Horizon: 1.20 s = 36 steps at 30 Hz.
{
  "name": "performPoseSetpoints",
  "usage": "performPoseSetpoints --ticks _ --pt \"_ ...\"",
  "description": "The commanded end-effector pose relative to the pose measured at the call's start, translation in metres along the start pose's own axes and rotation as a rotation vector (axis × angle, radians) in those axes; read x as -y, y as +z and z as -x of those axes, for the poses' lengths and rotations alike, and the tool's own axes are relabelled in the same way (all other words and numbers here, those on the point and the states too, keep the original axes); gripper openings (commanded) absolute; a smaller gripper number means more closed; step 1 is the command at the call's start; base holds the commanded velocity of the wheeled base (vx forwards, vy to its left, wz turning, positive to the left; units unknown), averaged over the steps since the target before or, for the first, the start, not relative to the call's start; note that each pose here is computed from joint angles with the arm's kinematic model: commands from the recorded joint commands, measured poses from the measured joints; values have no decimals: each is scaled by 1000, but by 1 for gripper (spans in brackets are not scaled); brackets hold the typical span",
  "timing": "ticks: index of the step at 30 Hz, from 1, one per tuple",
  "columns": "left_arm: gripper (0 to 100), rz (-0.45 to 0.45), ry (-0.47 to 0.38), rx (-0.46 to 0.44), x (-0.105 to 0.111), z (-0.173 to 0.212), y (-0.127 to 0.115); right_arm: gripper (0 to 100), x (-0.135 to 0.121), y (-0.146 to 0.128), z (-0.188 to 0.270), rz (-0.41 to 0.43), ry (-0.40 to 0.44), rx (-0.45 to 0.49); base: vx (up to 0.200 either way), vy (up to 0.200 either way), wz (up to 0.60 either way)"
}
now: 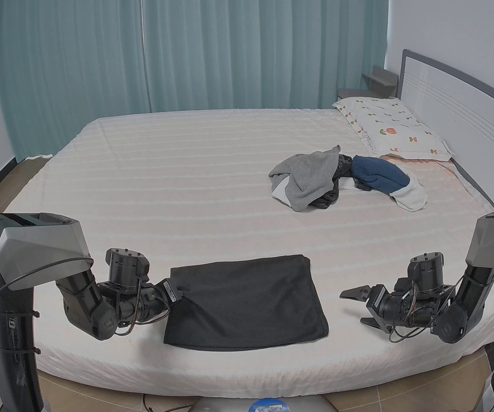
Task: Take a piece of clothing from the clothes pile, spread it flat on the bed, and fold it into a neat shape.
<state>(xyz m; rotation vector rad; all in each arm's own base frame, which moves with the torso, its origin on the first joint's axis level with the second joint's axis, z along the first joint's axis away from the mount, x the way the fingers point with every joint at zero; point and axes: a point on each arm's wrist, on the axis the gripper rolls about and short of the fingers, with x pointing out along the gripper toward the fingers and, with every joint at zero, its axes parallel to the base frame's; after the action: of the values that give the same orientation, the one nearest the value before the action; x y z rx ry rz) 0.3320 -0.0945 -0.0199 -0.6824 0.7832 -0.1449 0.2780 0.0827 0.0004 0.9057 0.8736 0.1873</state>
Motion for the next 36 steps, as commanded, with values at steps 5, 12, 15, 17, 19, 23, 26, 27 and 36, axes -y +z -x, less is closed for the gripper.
performPoseSetpoints --ticks 5,12,15,17,19,23,26,27,36 --pt "0 5 9 3 -1 3 -1 100 1 0 0 0 -2 -1 0 200 0" --pt "0 13 20 15 0 5 0 100 0 0 0 0 0 2 0 200 0" --pt "0 21 18 18 0 6 0 100 0 0 0 0 0 1 0 200 0" --pt "0 24 16 20 1 7 1 100 0 0 0 1 0 2 0 200 0" --pt "0 26 13 23 2 8 2 100 0 0 0 1 0 2 0 200 0" --pt "0 38 14 26 2 8 2 100 0 0 0 0 0 2 0 200 0" --pt "0 40 29 39 1 8 2 100 0 0 0 1 0 2 0 200 0" --pt "0 40 34 42 1 8 2 100 0 0 0 1 -1 3 0 200 0" --pt "0 44 61 28 -3 11 -2 100 0 0 0 1 -2 2 0 200 0"
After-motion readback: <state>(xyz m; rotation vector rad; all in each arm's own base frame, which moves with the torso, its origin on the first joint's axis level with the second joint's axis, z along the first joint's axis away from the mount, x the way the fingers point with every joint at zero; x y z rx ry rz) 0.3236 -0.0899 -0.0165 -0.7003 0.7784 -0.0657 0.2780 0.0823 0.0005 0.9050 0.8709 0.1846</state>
